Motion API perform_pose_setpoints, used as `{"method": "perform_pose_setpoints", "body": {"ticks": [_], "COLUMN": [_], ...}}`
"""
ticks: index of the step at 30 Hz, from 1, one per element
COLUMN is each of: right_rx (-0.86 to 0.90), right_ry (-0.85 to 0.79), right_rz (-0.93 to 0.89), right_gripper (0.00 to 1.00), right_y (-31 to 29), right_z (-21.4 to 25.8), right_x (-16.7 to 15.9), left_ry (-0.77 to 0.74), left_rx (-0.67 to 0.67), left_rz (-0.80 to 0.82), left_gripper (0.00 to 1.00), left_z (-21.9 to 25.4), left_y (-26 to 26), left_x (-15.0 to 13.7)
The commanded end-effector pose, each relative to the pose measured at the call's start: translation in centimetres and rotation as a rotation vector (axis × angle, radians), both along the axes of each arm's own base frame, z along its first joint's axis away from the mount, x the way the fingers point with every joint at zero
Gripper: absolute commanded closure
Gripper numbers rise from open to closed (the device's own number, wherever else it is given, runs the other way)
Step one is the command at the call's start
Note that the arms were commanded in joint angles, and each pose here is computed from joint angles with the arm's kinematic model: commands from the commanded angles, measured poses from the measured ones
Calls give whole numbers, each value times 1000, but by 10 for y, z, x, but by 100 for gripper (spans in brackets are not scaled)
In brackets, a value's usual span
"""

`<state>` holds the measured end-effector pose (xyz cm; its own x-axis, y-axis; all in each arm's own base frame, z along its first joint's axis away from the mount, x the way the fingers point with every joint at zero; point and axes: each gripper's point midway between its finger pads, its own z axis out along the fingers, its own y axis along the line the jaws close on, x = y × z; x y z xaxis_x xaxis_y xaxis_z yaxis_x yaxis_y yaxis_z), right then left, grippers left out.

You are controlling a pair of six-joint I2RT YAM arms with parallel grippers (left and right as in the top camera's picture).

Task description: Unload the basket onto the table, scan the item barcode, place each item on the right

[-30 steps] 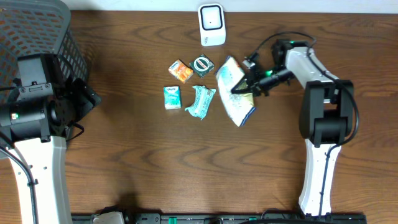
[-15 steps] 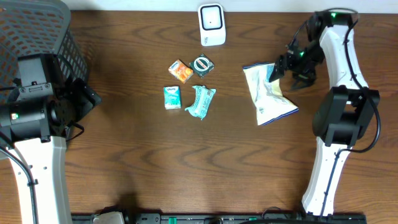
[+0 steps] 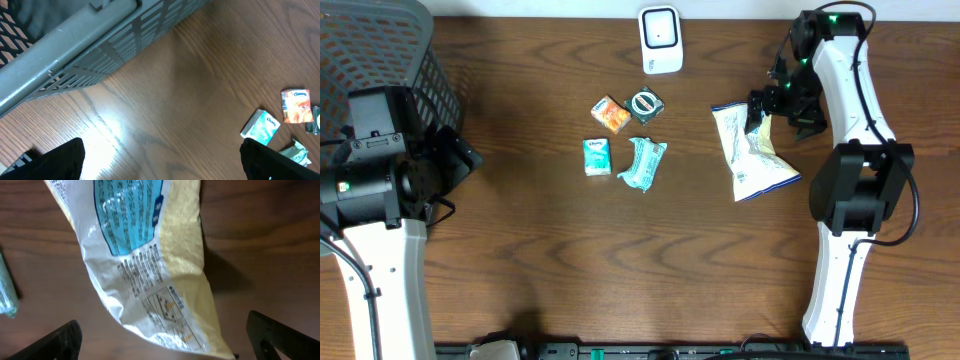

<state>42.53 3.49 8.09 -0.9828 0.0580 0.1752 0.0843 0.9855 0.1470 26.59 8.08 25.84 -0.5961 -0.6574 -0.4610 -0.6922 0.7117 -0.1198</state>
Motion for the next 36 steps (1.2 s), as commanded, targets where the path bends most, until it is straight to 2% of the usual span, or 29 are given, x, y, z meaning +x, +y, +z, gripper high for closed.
{"method": "perform_pose_setpoints", "body": {"ticks": [1,10,11,16,19,20,26,28,30,31,34,36], "right_rx": [-6,46,63,195,258,278,268,257,243,230,166,119], "right_ry": [22,85,91,95,90,89,75,79,84,85,79,73], "right_rz": [1,22,21,58,65,64,72,73,76,78,79,63], "right_gripper": [1,1,3,27,51,56,50,42,25,22,22,27], "right_y": [2,23,28,55,72,77,77,75,73,71,61,55], "right_z": [-8,-63,-67,-68,-62,-61,-48,-38,-25,-18,1,12], "right_x": [-6,-24,-27,-31,-31,-31,-25,-25,-25,-25,-24,-23], "left_ry": [-3,-3,-3,-3,-3,-3,-3,-3,-3,-3,-3,-3], "left_rx": [-1,-1,-1,-1,-1,-1,-1,-1,-1,-1,-1,-1], "left_rz": [13,13,13,13,13,13,13,13,13,13,13,13], "left_gripper": [3,2,2,2,2,2,3,2,2,2,3,3], "left_z": [1,1,1,1,1,1,1,1,1,1,1,1], "left_y": [1,1,1,1,1,1,1,1,1,1,1,1], "left_x": [0,0,0,0,0,0,0,0,0,0,0,0]}}
